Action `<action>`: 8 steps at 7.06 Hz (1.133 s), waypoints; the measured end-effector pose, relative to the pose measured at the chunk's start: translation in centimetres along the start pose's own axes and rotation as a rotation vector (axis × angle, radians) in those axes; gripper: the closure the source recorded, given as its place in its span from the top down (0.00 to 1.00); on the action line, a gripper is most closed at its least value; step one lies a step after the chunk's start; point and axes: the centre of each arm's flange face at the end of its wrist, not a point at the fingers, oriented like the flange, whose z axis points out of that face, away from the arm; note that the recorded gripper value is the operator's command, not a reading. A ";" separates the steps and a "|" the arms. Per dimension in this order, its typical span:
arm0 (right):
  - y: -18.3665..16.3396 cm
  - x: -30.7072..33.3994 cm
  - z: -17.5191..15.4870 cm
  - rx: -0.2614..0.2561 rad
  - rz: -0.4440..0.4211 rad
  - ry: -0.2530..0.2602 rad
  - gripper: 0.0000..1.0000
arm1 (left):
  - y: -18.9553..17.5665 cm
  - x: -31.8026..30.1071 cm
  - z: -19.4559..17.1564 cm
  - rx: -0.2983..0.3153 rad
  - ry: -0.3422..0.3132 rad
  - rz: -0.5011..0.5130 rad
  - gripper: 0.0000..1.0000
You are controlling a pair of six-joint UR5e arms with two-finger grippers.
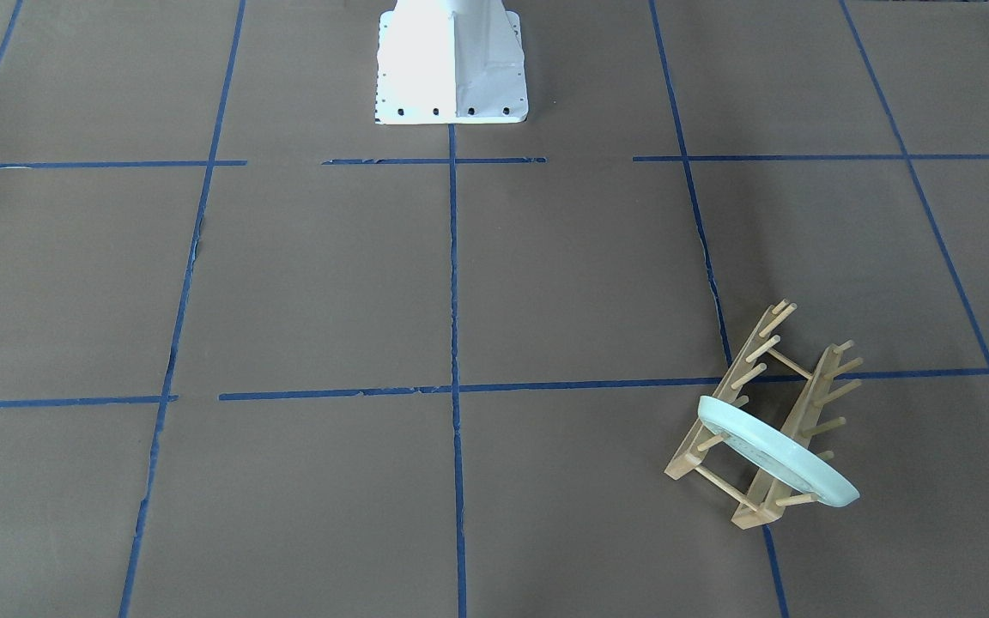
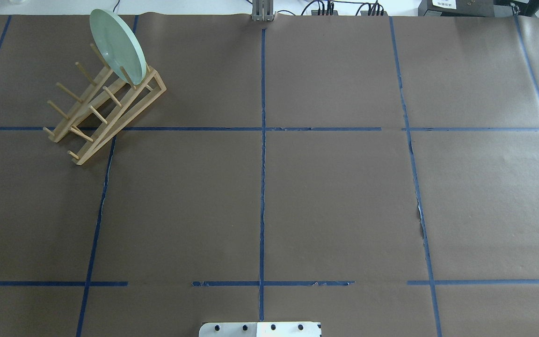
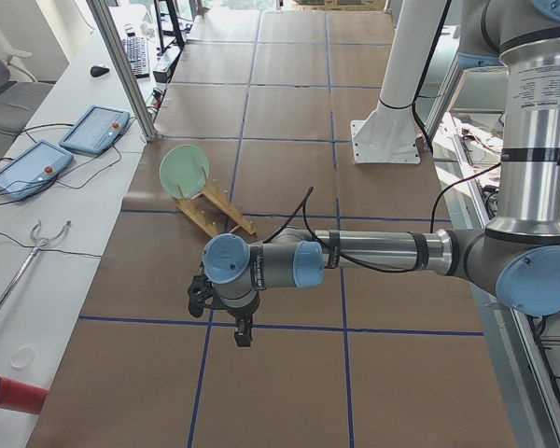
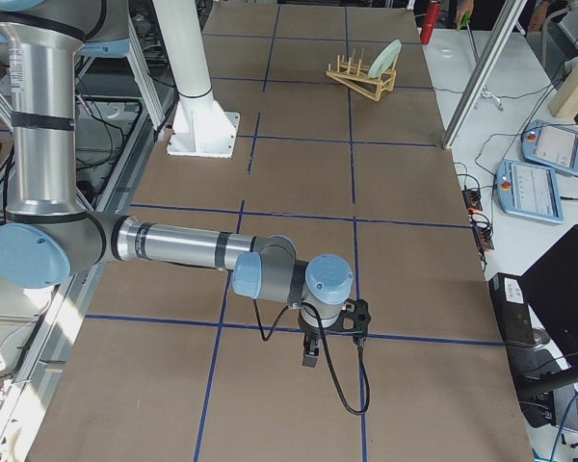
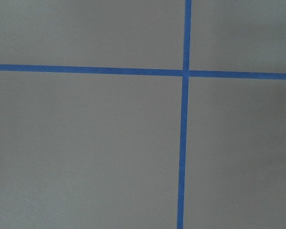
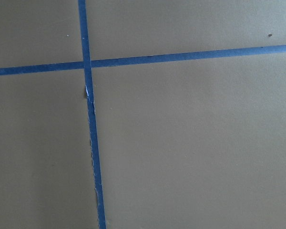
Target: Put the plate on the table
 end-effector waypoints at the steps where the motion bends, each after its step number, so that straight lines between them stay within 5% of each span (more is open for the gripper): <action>1: 0.0 0.0 0.0 0.000 0.000 0.000 1.00 | 0.0 0.0 -0.1 0.002 0.000 0.001 1.00; 4: 0.0 0.0 0.0 0.000 0.000 0.000 1.00 | -2.1 2.3 -2.2 0.040 0.001 0.039 1.00; 8: 0.0 0.0 0.0 0.000 0.000 0.000 1.00 | -8.5 10.8 -8.4 0.213 0.038 0.149 1.00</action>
